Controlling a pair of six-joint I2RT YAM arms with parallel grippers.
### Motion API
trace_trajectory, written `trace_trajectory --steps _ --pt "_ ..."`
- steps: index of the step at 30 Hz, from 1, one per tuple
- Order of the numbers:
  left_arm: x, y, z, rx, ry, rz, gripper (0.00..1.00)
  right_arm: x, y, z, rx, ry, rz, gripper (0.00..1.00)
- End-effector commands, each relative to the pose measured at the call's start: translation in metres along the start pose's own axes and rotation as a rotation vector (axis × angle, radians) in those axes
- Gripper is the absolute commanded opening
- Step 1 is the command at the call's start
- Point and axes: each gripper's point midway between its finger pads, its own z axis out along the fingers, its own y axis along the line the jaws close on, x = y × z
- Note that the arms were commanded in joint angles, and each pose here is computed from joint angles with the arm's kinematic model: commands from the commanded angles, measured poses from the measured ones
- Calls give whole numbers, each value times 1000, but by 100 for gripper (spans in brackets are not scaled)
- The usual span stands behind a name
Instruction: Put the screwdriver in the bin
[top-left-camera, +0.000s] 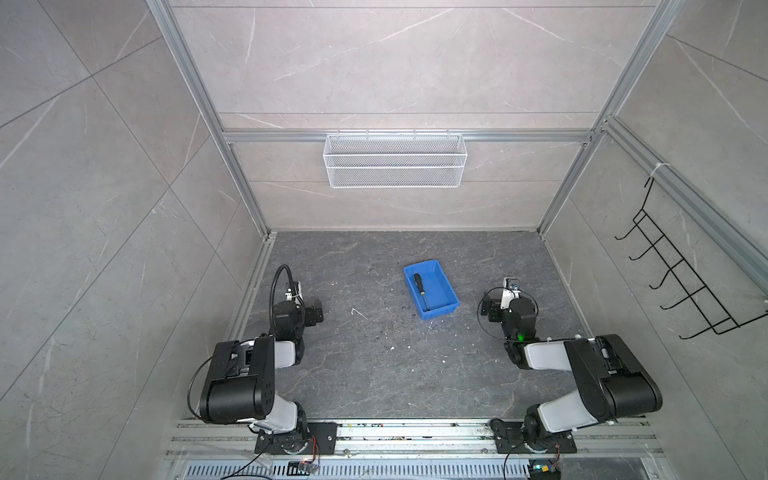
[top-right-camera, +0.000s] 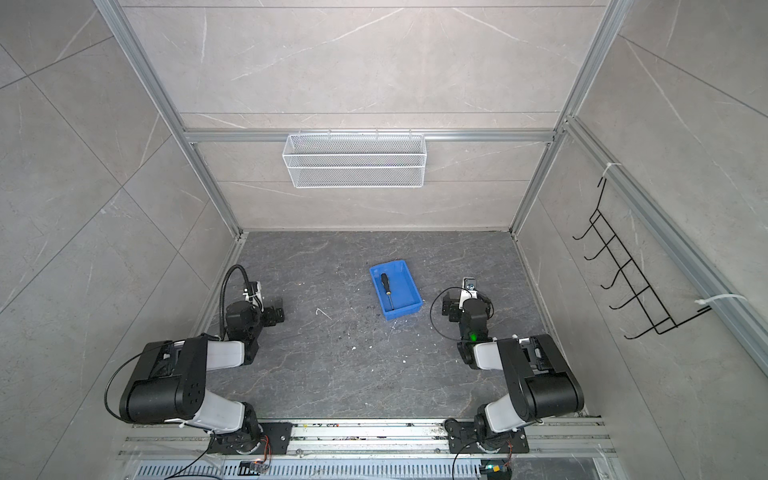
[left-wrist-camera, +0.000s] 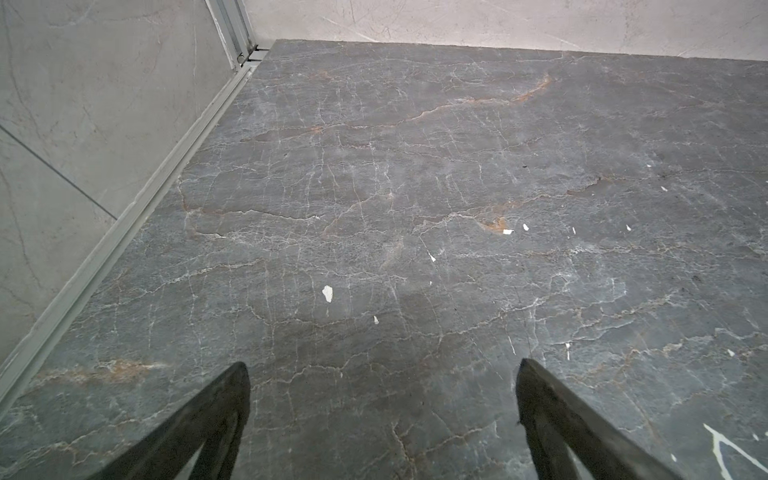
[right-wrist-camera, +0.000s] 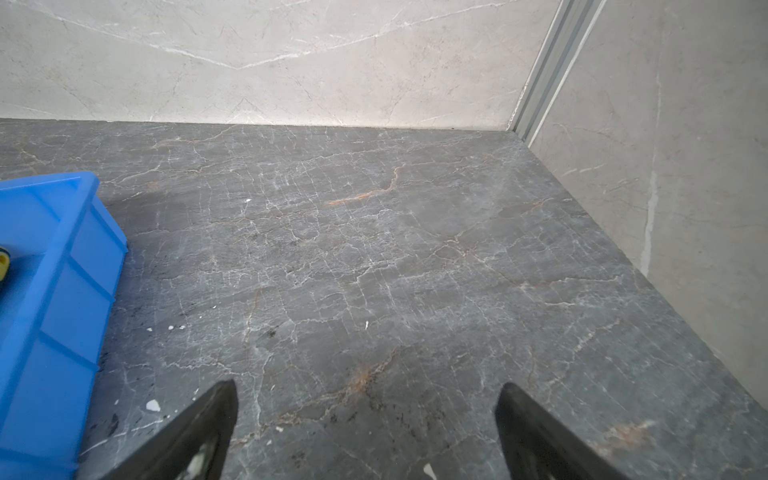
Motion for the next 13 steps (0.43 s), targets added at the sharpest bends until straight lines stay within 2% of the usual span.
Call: trace_trajectory --steps 1,13 --pt "-17 -2 1 15 -53 -17 100 -4 1 2 -6 -6 12 99" --pt "-17 -2 1 16 -52 -17 100 -4 2 2 -8 -3 13 99"
